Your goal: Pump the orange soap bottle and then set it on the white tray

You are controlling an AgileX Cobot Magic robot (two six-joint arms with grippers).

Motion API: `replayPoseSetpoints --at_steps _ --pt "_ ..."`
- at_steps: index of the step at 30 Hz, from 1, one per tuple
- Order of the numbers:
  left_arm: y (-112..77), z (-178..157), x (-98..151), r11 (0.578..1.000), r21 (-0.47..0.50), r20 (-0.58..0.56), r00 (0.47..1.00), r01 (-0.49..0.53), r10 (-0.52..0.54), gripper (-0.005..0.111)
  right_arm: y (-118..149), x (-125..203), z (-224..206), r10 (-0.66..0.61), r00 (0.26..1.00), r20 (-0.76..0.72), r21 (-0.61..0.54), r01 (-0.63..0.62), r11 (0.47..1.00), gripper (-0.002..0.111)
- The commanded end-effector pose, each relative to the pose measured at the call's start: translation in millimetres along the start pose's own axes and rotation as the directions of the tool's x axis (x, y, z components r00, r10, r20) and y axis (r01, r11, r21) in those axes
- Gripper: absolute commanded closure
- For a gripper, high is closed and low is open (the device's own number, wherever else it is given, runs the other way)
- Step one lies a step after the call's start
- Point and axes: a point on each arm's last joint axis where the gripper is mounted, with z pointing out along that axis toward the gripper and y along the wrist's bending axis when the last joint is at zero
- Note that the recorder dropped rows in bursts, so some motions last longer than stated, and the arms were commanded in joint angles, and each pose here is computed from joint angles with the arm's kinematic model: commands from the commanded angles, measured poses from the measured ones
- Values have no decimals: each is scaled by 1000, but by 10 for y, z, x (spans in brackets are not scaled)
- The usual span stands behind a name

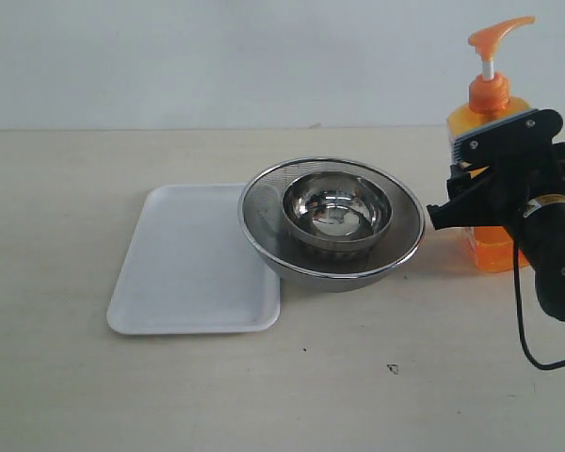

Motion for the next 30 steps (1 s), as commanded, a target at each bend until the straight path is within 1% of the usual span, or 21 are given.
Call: replayPoseSetpoints --at_steps 1,18,19,20,21,22,23,26,29,30 --pt "3 1 6 1000 -4 4 1000 -1 1 102 22 44 -5 -8 999 -44 -23 7 1000 107" --pt "3 1 6 1000 -4 4 1000 -1 1 102 22 44 -5 -3 999 -44 -23 2 1000 107" --pt "6 0 5 1000 -7 5 1000 -28 28 102 22 44 -5 -3 999 -44 -23 2 1000 107" --pt "18 0 -17 992 -23 27 992 -122 123 102 23 45 -5 -3 999 -45 -24 2 1000 107" --pt "23 -2 -49 983 -37 59 982 -179 181 102 23 45 -5 -3 999 -45 -24 2 1000 107" --pt "23 -4 -81 980 -44 93 976 -194 198 102 24 47 -6 -3 999 -48 -26 2 1000 107" --pt "17 -13 -146 979 -53 164 966 -195 201 102 26 49 -6 -3 999 -50 -27 2 1000 107" --pt "7 -38 -253 980 -65 282 938 -190 201 102 26 49 -6 -3 999 -50 -27 2 1000 107" --pt "-8 -94 -395 980 -82 437 877 -183 201 102 26 49 -6 -3 999 -50 -27 2 1000 107" --pt "-10 -104 -415 980 -84 459 866 -182 201 102 26 49 -6 -3 999 -50 -27 2 1000 107"
